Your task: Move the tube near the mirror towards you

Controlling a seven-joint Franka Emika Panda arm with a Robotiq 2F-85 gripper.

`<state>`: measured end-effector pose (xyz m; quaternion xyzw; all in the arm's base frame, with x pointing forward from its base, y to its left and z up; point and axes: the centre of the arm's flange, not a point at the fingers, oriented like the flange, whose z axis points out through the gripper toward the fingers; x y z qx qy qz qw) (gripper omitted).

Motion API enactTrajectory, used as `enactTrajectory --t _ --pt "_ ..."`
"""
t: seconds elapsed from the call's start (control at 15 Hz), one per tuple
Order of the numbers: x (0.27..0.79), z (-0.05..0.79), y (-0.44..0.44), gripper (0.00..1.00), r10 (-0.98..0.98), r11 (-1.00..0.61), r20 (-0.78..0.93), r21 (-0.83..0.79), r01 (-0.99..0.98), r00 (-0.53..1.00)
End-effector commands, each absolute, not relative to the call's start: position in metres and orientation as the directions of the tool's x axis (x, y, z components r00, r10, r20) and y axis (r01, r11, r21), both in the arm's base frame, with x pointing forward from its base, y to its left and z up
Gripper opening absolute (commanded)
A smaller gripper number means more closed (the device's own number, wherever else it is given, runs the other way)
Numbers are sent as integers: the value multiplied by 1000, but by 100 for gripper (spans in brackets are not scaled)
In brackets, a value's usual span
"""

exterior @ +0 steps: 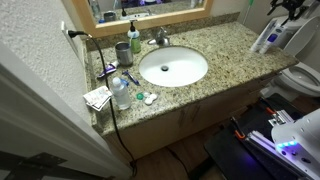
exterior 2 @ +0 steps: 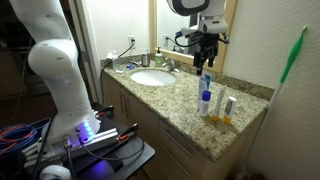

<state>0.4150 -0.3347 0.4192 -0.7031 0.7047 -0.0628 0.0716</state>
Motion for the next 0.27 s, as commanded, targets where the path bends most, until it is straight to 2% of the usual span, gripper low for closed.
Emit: enactTrajectory --t 0.0,0.07,0.13,0.2 --pt "401 452 -335 100 -983 -70 -141 -281 -957 114" --pt "409 452 -338 100 -973 -80 -181 -312 -947 142" --pt "407 444 -327 100 -989 -48 -118 -280 -959 84" --pt "406 450 -328 100 -988 -55 -124 -297 -953 95"
